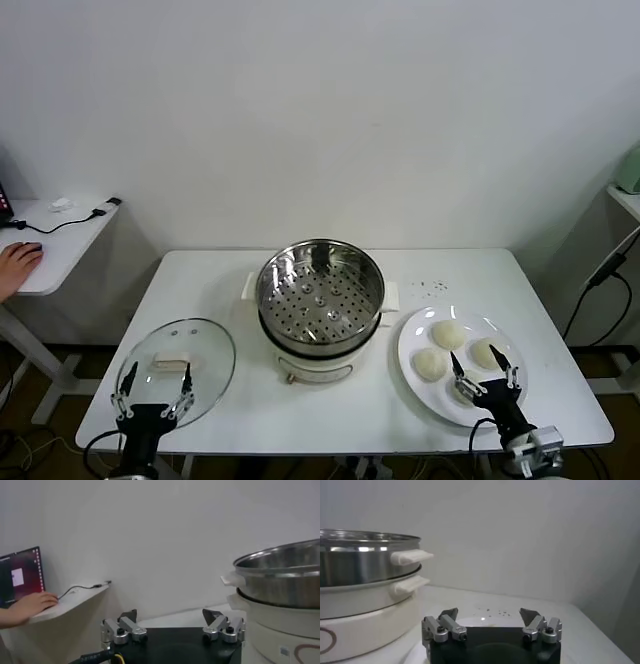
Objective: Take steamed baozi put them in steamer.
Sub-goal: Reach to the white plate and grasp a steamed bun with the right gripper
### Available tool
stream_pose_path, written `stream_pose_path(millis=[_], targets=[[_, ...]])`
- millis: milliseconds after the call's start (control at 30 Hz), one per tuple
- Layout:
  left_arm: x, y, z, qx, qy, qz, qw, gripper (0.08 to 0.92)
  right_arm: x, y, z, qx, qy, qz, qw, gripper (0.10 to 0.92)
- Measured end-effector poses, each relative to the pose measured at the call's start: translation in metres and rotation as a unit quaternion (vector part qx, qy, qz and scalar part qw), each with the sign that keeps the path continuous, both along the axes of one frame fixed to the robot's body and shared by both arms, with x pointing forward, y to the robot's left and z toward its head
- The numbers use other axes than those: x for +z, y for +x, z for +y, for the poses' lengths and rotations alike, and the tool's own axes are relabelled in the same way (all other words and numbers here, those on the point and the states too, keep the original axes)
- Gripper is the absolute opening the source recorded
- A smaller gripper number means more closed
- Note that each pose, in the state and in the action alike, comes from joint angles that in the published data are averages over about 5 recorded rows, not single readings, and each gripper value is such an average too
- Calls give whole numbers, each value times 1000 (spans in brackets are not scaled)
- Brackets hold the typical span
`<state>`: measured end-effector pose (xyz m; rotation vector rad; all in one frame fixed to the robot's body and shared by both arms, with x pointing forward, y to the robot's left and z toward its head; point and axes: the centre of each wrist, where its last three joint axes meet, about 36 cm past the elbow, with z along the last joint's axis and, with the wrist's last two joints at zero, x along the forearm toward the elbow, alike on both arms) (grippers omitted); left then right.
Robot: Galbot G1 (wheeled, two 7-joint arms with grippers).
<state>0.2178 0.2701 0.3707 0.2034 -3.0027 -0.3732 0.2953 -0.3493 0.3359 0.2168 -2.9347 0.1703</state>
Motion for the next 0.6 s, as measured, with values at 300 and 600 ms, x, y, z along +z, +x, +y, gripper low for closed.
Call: stream_pose_path(millis=[300, 600], targets=[[-2, -2, -5, 0, 5, -1, 1000, 823, 34, 45, -43, 108, -117, 66, 985, 823], [-5, -4, -15, 6, -2, 0, 1000, 823, 96, 134, -91, 274, -278, 163, 906, 823]])
